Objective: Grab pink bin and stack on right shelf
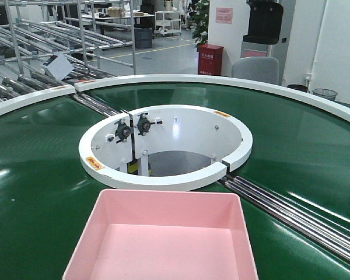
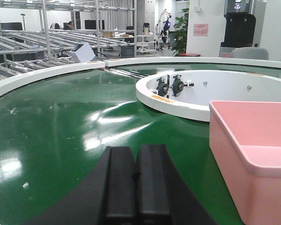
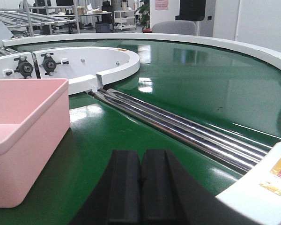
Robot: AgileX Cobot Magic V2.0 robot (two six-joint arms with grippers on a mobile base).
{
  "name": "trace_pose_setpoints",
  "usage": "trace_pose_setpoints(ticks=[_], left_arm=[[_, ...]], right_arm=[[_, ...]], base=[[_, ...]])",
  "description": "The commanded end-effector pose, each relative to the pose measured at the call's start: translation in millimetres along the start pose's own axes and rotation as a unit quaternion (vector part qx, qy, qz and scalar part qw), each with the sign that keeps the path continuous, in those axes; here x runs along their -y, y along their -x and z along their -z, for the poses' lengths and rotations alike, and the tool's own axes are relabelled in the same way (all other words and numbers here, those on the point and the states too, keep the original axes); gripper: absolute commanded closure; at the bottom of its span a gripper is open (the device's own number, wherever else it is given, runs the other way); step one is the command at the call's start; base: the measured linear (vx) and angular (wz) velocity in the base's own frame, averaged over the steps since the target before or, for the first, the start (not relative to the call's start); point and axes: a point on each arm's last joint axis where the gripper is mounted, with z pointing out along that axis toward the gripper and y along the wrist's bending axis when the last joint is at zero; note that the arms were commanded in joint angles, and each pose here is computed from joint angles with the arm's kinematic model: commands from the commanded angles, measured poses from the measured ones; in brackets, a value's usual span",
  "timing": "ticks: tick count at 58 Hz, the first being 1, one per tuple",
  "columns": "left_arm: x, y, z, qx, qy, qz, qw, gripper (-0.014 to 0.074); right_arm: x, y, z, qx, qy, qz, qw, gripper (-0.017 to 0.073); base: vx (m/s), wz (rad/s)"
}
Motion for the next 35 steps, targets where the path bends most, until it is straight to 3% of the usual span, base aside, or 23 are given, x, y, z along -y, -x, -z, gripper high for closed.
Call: trace_pose_setpoints(ticks=[1,35], left_arm=[[1.0,4.3,-1.1,0.033,-0.006,0.001,0.999,0.0601],[1.0,4.3,-1.1,0.033,-0.006,0.001,0.999,0.0601]], right_arm=[[-0.3,8.9,1.4,0.05,0.0,0.005,0.999,0.0568],[-0.3,8.9,1.4,0.05,0.0,0.005,0.999,0.0568]], base=[[0.0,0.0],[0.0,0.0]])
